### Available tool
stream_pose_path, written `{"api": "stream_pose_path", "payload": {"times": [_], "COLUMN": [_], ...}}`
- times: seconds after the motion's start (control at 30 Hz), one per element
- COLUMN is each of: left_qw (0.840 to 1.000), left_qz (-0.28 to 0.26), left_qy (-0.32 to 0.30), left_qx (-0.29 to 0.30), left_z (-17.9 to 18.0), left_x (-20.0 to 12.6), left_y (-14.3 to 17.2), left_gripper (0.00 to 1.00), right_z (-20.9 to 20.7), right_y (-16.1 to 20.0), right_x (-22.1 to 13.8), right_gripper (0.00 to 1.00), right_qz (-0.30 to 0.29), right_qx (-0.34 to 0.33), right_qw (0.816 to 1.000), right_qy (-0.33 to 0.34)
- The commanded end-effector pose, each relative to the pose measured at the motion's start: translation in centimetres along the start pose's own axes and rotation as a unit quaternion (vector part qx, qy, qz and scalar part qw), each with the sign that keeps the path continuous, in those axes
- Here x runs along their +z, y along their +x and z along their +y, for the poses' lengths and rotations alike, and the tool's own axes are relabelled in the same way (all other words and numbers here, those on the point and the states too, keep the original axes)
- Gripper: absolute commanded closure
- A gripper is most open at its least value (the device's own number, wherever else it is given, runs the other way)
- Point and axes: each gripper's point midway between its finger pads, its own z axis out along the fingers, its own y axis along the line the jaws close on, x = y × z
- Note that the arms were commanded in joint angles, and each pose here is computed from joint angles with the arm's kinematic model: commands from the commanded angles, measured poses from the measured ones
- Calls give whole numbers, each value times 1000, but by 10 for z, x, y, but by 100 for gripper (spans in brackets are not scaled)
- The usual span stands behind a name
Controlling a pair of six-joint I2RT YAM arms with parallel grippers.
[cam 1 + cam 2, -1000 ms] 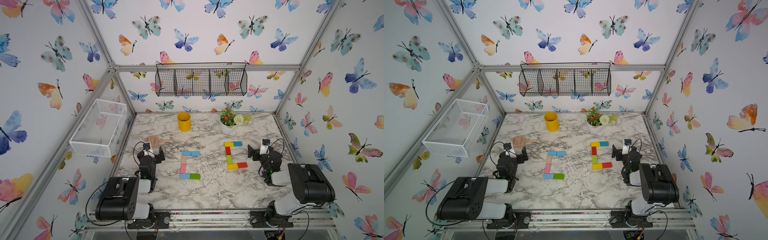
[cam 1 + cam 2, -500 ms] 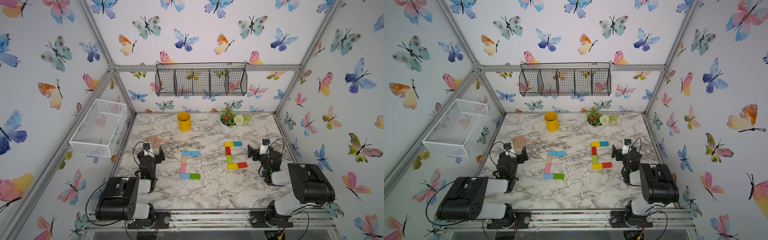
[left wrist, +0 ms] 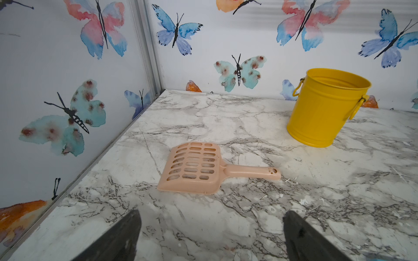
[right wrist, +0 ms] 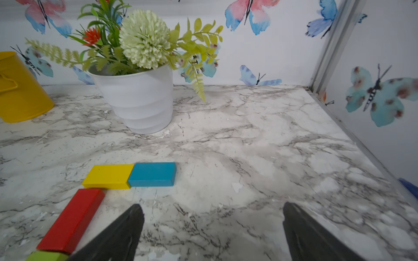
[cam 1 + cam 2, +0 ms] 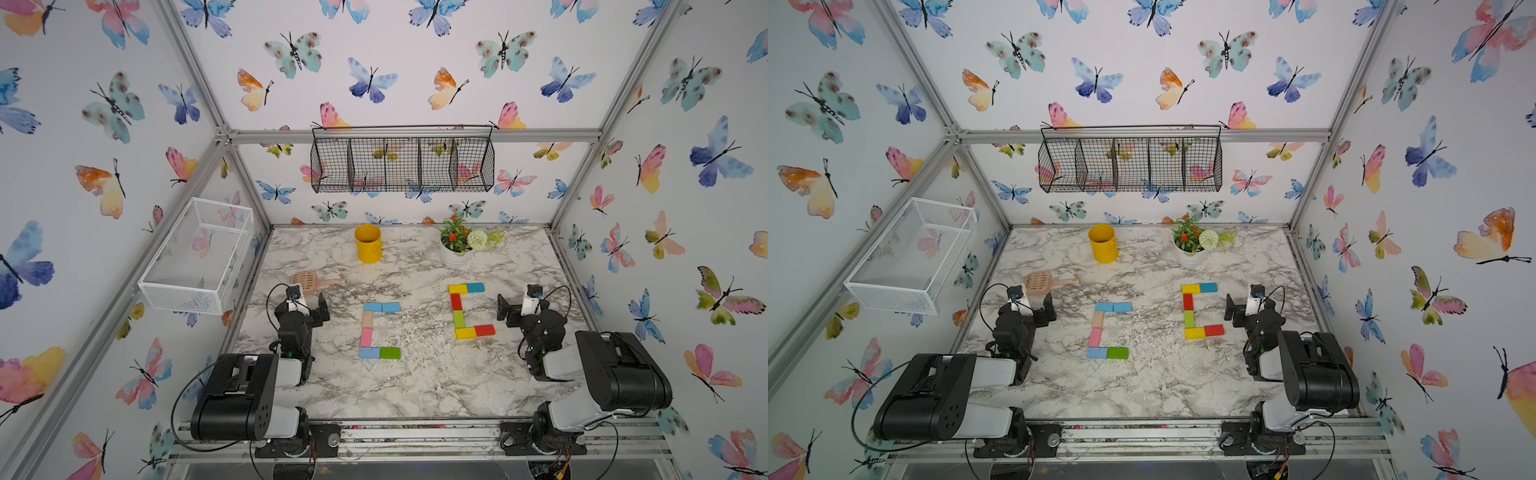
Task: Assemble the letter c with building blocks
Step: Reset both arms
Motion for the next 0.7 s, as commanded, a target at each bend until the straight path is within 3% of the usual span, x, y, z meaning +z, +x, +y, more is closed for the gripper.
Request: {"api": "stream_pose_path", "payload": {"times": [0.0,0.1,0.27,0.4,0.67], "left_qw": [1000,1000,1000,1000,1000], "left_qz": [-4,-4,-4,-4,-4], "left_qy": [-8,-8,-8,-8,-8], "left_qx": [-2,-2,-2,-2,-2], "left_z": [2,2,2,3,2], "left_x": [2,2,2,2,2], "left_y": [-4,-4,-4,-4,-4], "left_gripper": [2,2,2,2,2], "right_z": [-7,20,-7,11,16], "right_y": [-19,-15,-21,-19,-15], "right_x": [7,19,-2,5,22], "right_gripper": [0,0,0,0,0], "right_qz": [-31,-5,-45,-33,-2], "right_qx": [8,-29,6,-18,-22], "right_qw": [999,998,999,999,998], "right_qy": [18,-64,20,-34,-51]}}
